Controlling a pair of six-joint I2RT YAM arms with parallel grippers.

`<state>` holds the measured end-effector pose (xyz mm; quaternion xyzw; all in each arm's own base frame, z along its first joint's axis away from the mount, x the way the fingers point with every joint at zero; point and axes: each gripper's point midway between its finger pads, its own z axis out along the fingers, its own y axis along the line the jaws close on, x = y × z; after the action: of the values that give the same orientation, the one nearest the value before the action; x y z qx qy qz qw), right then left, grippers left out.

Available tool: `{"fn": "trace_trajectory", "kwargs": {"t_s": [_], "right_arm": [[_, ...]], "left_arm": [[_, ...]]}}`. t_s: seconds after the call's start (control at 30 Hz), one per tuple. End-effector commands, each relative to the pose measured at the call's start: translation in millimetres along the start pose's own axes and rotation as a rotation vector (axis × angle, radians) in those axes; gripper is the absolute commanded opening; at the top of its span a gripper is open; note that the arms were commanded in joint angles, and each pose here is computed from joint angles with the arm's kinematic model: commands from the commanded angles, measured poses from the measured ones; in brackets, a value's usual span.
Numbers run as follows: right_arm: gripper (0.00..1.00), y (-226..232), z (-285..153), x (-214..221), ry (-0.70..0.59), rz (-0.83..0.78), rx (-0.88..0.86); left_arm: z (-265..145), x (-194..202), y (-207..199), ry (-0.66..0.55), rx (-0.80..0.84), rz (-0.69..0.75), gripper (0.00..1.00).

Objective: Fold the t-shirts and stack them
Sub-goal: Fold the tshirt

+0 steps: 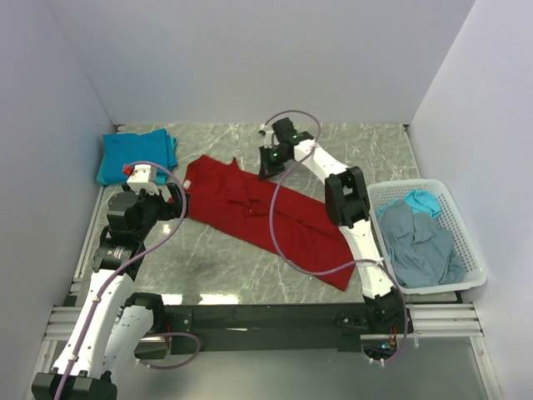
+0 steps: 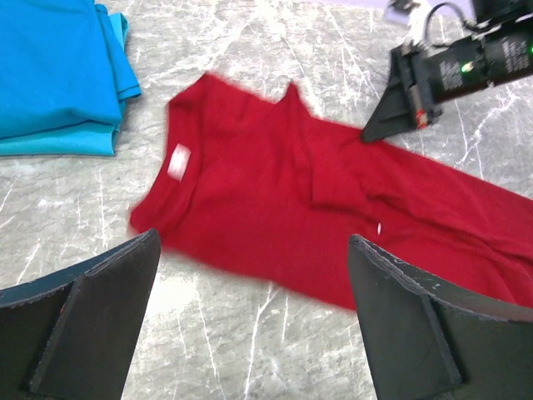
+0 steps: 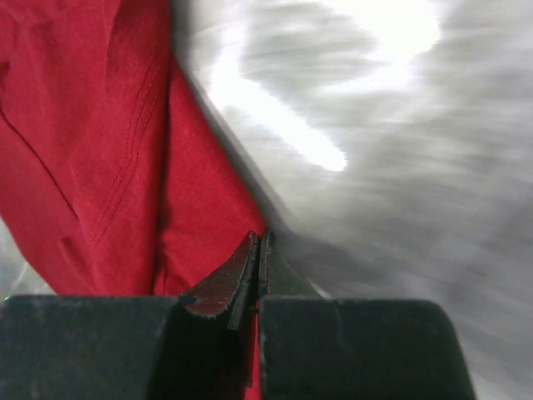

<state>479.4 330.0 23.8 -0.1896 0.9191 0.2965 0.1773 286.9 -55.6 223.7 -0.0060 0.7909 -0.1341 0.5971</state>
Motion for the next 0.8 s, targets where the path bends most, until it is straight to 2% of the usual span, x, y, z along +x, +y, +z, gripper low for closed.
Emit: {"fn": "trace_trajectory", "kwargs": {"t_s": [0.0, 0.3, 0.4, 0.43, 0.47, 0.5, 0.53, 0.6, 0.63, 0.73, 0.77], "right_arm": [[0.0, -55, -53, -43, -0.15, 0.051, 0.16], [0.0, -126, -94, -67, -0.255, 0.162, 0.27], [0.23, -130, -105, -77, -0.271, 0.102, 0.308], [0.32, -127, -115, -81, -0.286, 0.084, 0.317], [0.34, -127, -123, -85, -0.298, 0.046, 0.329], [0.41, -126, -125, -80, -0.29, 0.033, 0.335], [0.42, -116, -148, -92, -0.338, 0.002, 0.337], [0.46, -105, -161, -84, -0.33, -0.034, 0.313], [0.47, -84, -187, -90, -0.368, -0.068, 0.297], [0.48, -42, -224, -71, -0.385, -0.209, 0.218], [0.48, -30, -232, -66, -0.393, -0.281, 0.197]], "left_arm": [[-3, -22, -9, -0.068, 0.039, 0.025, 1.0], [2, -18, -12, -0.05, 0.058, 0.007, 0.99], [8, -13, -12, -0.04, 0.062, -0.031, 0.99], [11, -12, -12, -0.034, 0.059, -0.05, 0.99], [18, -7, -13, -0.007, 0.059, -0.087, 0.99], [22, -7, -17, 0.0, 0.083, -0.11, 0.99], [32, -4, -18, 0.031, 0.091, -0.139, 0.99], [43, -9, -33, 0.044, 0.159, -0.225, 0.99], [49, -10, -36, 0.057, 0.172, -0.26, 0.99], [85, -17, -38, 0.09, 0.164, -0.398, 0.99], [106, -12, -34, 0.134, 0.128, -0.463, 0.99]]}}
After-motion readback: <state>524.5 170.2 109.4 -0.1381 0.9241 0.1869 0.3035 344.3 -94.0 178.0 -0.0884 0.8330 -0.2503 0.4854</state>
